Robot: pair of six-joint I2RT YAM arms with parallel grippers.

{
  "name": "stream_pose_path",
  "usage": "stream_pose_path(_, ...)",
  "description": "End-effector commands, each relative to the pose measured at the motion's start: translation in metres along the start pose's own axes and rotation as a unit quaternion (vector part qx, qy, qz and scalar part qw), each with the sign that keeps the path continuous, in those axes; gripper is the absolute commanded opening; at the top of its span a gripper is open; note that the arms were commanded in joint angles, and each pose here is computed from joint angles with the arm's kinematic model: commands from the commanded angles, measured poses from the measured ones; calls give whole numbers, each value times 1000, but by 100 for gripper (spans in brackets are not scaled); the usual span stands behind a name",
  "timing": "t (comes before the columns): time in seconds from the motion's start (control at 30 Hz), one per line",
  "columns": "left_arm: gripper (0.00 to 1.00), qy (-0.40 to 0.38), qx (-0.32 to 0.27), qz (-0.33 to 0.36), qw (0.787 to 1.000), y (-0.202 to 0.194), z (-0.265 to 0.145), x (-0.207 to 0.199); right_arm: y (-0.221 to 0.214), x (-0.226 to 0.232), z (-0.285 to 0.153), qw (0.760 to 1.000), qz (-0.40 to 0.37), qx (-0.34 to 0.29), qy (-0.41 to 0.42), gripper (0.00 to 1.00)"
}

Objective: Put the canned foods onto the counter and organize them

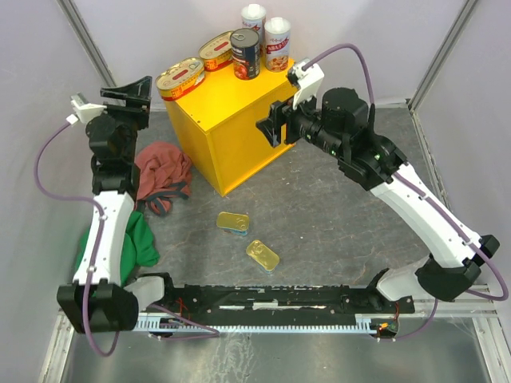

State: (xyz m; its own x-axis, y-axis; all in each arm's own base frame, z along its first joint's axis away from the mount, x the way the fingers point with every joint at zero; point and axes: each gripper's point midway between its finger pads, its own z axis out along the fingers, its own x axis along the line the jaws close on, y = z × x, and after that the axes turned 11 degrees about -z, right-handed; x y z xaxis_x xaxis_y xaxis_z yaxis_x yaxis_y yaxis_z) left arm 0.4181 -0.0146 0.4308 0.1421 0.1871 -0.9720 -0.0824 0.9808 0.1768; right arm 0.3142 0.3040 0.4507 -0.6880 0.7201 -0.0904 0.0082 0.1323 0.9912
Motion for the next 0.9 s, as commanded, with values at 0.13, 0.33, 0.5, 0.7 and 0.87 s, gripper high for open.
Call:
stream_pose_path(0.13,80,-3,9,69,998,-2,-65,-12,-56,25,-22,998,-16,61,12,73)
stream_pose_path(0.33,79,17,43,115,992,-23,-95,10,-129,57,-33,989,-16,139,41,74)
stream_pose_path(0.5,79,35,101,166,980,-72,-118,37,-189,77,-51,976,-17,206,61,75)
stream_pose_path(0.7,78,58,172,190,965,-122,-147,80,-245,95,-75,960,-30,267,78,78)
stream_pose_path(0.87,78,64,212,199,954,-134,-170,104,-279,109,-94,948,-36,300,95,83)
